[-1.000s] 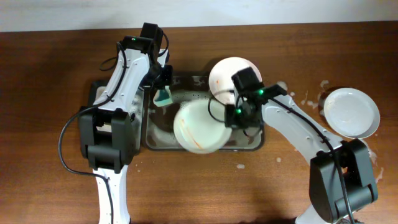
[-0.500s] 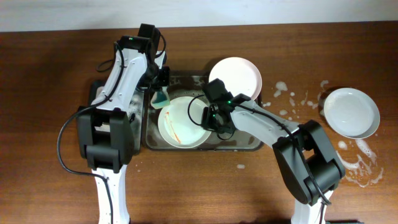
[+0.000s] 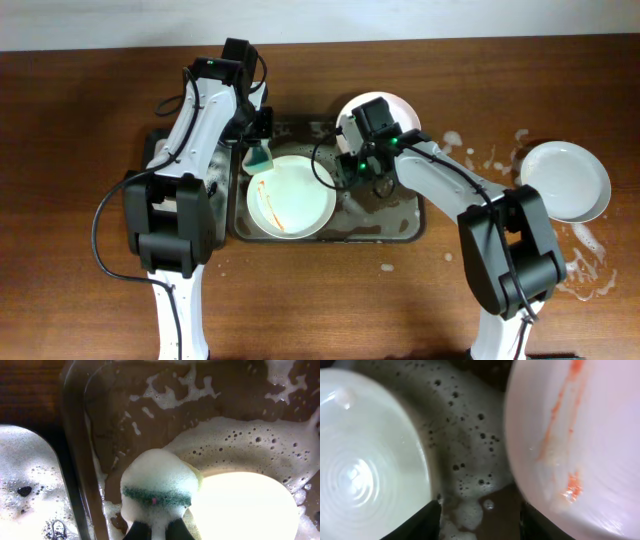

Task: Clean dirty plates on tray and stack at the side
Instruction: 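Grasp the white streaked plate rim with right gripper, pull it center, then scrub the white plate with the sponge in left gripper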

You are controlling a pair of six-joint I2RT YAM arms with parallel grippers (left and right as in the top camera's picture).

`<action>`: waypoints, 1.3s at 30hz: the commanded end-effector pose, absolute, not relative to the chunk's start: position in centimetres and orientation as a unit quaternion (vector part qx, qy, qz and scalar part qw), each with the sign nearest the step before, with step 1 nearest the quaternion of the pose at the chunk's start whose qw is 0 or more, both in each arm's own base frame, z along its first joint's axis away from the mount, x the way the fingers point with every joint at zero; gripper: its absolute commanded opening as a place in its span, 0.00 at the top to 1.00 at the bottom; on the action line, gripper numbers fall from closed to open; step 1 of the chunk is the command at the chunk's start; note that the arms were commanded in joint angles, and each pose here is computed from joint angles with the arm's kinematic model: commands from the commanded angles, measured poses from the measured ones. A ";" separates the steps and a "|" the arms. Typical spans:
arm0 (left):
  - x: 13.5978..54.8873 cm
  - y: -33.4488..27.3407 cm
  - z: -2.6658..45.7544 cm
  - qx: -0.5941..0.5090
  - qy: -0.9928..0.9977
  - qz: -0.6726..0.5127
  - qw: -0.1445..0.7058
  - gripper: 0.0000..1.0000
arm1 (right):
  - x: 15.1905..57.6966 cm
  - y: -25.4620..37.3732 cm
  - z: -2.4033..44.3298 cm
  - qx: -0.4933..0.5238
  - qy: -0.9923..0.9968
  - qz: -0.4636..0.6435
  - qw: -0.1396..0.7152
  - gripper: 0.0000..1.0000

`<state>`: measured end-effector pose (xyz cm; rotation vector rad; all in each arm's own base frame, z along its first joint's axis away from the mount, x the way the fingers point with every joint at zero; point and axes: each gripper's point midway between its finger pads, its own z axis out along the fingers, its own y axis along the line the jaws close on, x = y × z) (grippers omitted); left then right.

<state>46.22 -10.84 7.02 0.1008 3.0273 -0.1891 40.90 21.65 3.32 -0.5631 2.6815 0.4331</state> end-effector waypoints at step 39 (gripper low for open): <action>45.8 -10.5 -1.6 0.115 0.977 0.160 0.086 0.99 | 38.0 21.5 -2.0 0.110 0.983 0.138 0.057 0.96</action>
